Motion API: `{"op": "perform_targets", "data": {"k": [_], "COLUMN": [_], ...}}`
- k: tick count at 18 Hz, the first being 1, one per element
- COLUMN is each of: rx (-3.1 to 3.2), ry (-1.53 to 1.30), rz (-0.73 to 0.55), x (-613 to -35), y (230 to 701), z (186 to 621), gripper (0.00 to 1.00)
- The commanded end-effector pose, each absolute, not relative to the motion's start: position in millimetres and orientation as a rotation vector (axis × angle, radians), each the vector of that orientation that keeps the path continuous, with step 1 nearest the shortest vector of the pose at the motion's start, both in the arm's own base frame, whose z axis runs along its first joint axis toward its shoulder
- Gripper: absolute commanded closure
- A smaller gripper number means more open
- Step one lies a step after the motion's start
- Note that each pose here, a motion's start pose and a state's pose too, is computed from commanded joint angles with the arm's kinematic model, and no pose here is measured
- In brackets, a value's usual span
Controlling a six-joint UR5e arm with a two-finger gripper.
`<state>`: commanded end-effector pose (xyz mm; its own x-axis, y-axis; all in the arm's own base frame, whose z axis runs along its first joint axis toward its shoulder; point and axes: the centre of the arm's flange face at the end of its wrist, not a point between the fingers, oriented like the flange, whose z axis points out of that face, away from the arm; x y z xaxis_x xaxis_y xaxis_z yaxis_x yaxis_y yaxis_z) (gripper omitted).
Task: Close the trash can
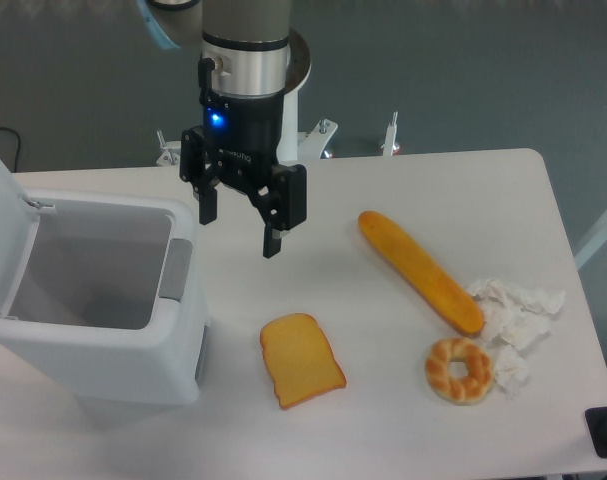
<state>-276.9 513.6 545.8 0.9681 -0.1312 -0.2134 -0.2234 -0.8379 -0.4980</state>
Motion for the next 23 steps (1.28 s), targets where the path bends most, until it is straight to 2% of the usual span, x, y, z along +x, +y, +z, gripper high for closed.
{"op": "perform_targets", "data": {"k": [8,12,23], "rx": [-2.550,-2.500,-2.430], "ry": [0.084,0.065,-0.162], "rz": [0.177,0.081,0.004], "x": [-274.8,-260.0,-216.4], "y": [516.6,523.8,519.7], "z": [554.5,559.3,601.8], "gripper": [0.00,0.00,0.00]}}
